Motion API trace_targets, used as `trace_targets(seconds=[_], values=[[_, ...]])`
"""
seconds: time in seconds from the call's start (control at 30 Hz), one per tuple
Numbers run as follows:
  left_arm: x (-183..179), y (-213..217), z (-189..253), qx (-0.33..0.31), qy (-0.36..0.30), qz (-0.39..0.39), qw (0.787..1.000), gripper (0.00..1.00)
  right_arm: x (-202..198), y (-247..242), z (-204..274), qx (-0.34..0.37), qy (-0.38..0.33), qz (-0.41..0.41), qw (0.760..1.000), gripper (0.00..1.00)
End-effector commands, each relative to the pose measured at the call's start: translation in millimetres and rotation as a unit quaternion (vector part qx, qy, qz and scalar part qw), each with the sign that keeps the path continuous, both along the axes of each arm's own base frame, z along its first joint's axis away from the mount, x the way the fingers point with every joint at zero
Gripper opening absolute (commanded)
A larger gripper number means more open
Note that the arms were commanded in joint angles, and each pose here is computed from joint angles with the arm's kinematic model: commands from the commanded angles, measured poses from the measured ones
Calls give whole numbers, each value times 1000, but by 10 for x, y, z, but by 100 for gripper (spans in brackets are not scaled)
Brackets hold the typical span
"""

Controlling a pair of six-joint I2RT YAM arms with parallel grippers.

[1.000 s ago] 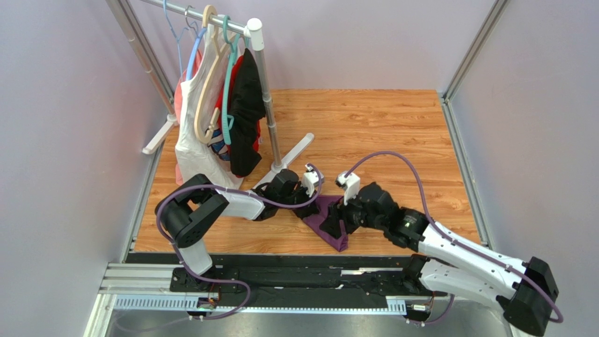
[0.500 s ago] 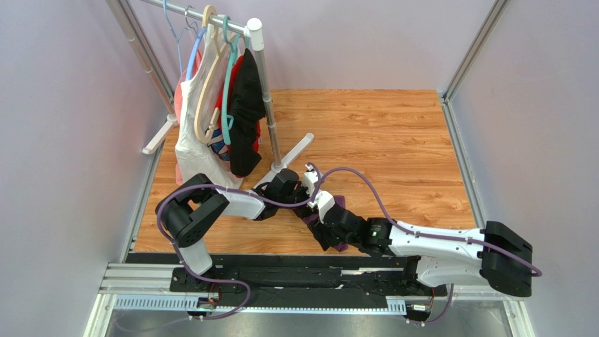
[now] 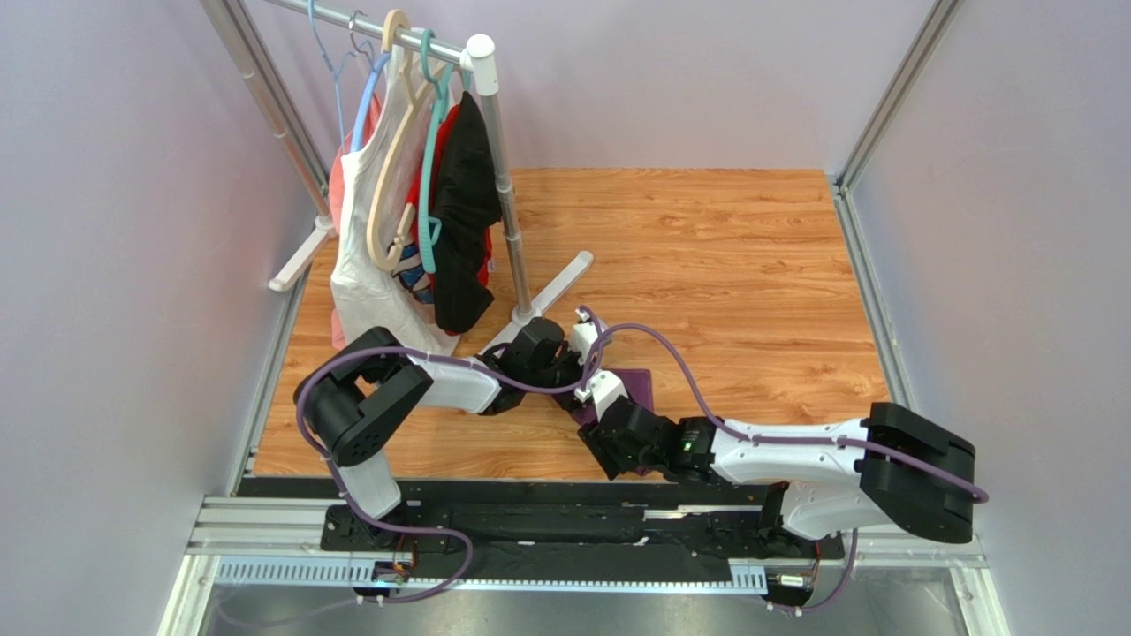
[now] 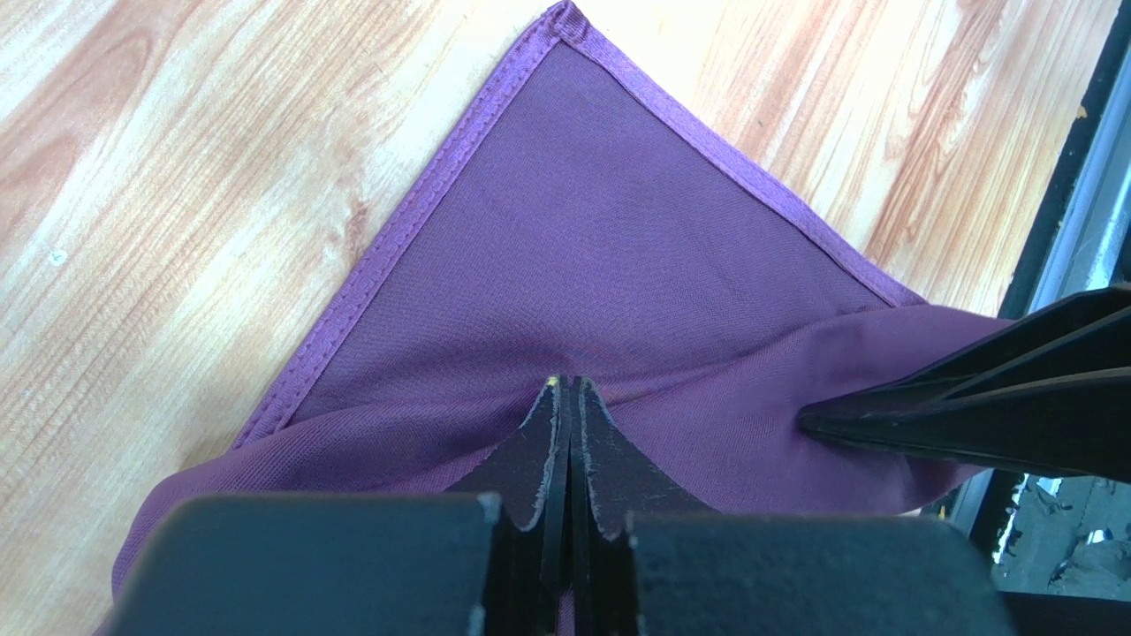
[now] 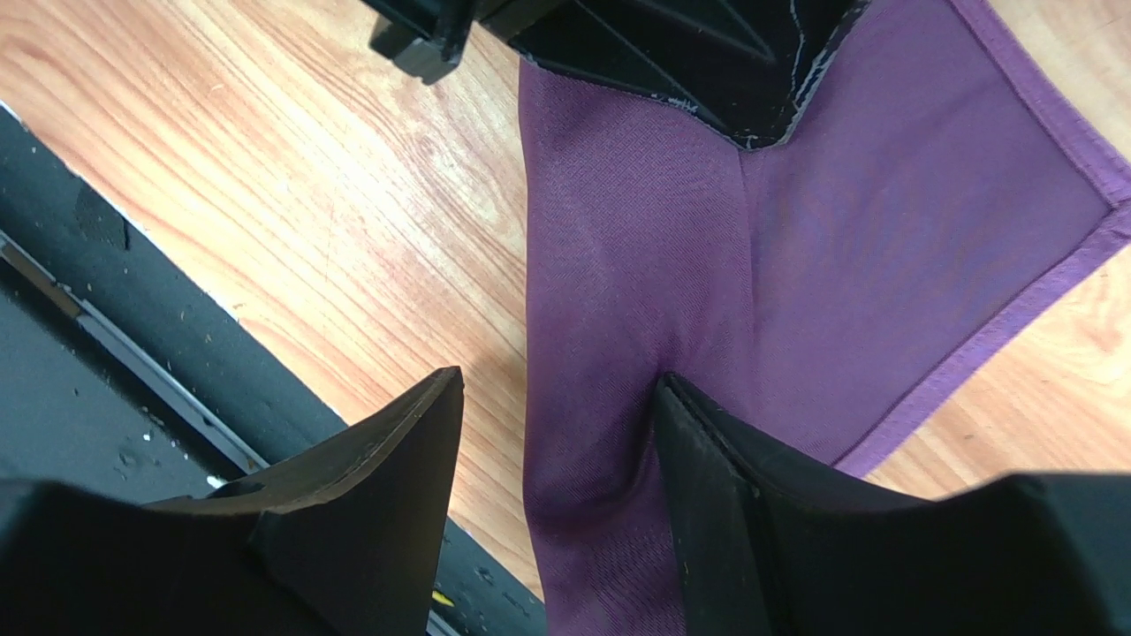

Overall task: Fold the napkin, place the utensils inside, and roll it up
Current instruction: Roll the napkin with the utensil

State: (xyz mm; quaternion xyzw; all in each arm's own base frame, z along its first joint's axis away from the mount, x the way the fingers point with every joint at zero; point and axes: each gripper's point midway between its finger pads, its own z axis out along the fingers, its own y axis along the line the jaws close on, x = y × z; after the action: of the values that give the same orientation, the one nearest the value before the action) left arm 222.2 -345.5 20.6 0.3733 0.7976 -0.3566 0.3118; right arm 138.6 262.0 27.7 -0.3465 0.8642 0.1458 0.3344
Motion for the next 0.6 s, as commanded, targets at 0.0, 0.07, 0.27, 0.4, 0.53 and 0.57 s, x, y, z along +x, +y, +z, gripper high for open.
trace_targets(seconds=[0.0,0.07,0.27,0.4,0.53,0.57], values=[[-206,199,-294,58,39,-10,998,0,-17,-47,-152,9,23,-46,999,59],[-208,198,-271,55,36,-11,998,0,-23,-115,-225,-2,33,-59,998,59],[-261,184,-141,31,30,-20,999,0,-109,-289,-456,-31,79,-100,991,44],[-283,193,71,5,20,-10,1000,13,-208,-341,-585,-39,112,-112,987,23],[-247,284,315,-11,-3,24,1000,50,-304,-295,-628,-28,138,-103,985,0],[-258,321,396,-14,-7,29,999,55,-339,-271,-627,-23,149,-96,984,0]])
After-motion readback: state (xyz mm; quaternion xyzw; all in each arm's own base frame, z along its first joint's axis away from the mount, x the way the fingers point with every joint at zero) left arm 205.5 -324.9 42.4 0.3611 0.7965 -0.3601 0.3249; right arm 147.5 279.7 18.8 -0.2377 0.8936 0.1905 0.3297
